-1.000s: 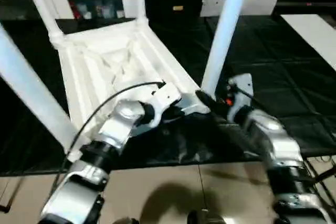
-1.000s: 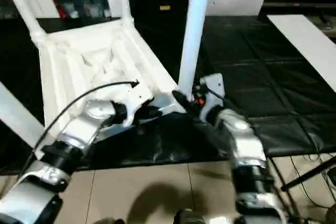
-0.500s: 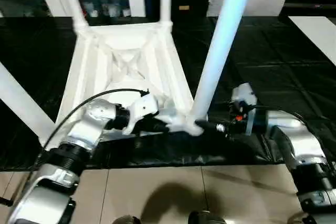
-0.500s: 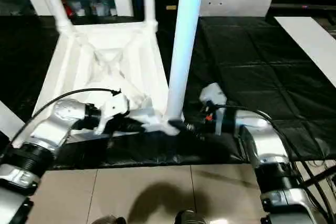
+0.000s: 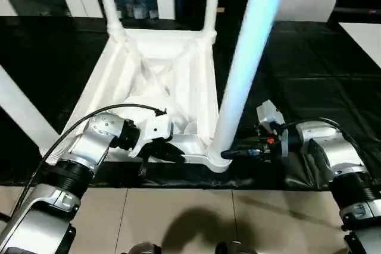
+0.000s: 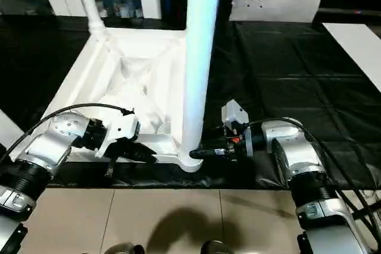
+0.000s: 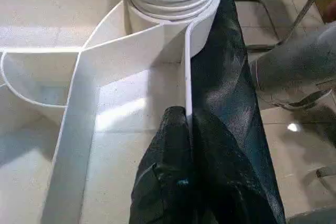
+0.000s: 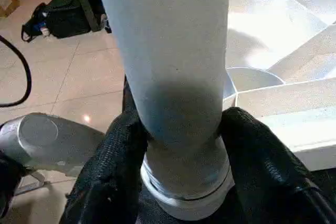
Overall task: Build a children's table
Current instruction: Rotate leg to tighten
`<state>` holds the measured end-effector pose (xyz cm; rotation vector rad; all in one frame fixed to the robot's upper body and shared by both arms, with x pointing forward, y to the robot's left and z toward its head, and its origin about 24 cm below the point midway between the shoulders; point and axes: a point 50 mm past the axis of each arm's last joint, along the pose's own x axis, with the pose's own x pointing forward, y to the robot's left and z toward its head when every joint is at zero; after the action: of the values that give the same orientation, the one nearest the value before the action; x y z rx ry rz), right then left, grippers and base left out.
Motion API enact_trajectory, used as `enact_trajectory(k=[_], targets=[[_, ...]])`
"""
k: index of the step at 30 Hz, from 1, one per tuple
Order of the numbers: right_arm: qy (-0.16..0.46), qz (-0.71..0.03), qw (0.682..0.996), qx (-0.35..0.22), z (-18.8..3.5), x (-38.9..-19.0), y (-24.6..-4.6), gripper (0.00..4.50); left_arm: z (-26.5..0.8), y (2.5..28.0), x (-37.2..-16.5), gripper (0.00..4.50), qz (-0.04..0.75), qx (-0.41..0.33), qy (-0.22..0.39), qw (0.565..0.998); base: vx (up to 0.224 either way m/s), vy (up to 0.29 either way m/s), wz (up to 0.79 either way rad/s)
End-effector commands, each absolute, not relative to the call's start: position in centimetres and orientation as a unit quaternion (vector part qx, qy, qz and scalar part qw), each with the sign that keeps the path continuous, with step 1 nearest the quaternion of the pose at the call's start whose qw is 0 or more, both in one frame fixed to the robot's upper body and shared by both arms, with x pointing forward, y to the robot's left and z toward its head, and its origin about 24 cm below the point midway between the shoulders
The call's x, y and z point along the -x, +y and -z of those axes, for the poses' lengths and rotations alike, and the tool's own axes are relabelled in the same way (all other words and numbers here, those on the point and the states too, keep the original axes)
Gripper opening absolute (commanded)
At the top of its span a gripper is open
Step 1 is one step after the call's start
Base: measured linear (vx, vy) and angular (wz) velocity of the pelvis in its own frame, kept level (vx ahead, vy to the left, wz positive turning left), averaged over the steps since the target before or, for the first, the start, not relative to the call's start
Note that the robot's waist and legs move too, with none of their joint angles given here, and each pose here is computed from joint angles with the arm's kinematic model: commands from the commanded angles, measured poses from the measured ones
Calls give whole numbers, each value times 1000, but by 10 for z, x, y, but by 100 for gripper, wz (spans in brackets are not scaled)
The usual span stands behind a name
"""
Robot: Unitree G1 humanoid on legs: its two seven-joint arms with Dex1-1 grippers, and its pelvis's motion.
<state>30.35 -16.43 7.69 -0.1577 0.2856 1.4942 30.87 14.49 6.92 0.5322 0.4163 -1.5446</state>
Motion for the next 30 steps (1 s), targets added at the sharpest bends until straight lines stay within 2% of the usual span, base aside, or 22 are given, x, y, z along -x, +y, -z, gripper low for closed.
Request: enact_trajectory(k=[1,7,15,22,24,25,26,28,29,30], targets=[[121,-682,716,83,-80,-306,-161,202,-75,134,-306,0,712,-250,170,634,0,0,0],[123,-694,704,84,-79,-304,-159,192,-73,134,-306,0,712,-251,172,633,0,0,0],[126,-686,713,76,-76,-303,-159,191,-72,133,-307,0,706,-251,171,640,0,0,0],[133,-684,717,12,-63,-280,-149,191,-72,114,-315,0,648,-207,155,716,0,0,0],[135,-665,734,1,-58,-278,-145,191,-72,108,-316,0,636,-197,154,731,0,0,0],[135,-647,751,-2,-55,-278,-143,191,-73,103,-316,0,631,-191,152,737,0,0,0],[137,-609,781,1,-50,-281,-139,191,-73,97,-317,0,622,-183,150,746,0,0,0],[140,-567,811,2,-46,-284,-133,191,-74,91,-319,0,614,-177,148,755,0,0,0],[140,-565,813,2,-46,-284,-133,191,-74,91,-319,0,613,-176,148,756,0,0,0],[137,-513,847,-17,-45,-290,-125,191,-76,84,-321,0,601,-168,147,767,0,0,0]])
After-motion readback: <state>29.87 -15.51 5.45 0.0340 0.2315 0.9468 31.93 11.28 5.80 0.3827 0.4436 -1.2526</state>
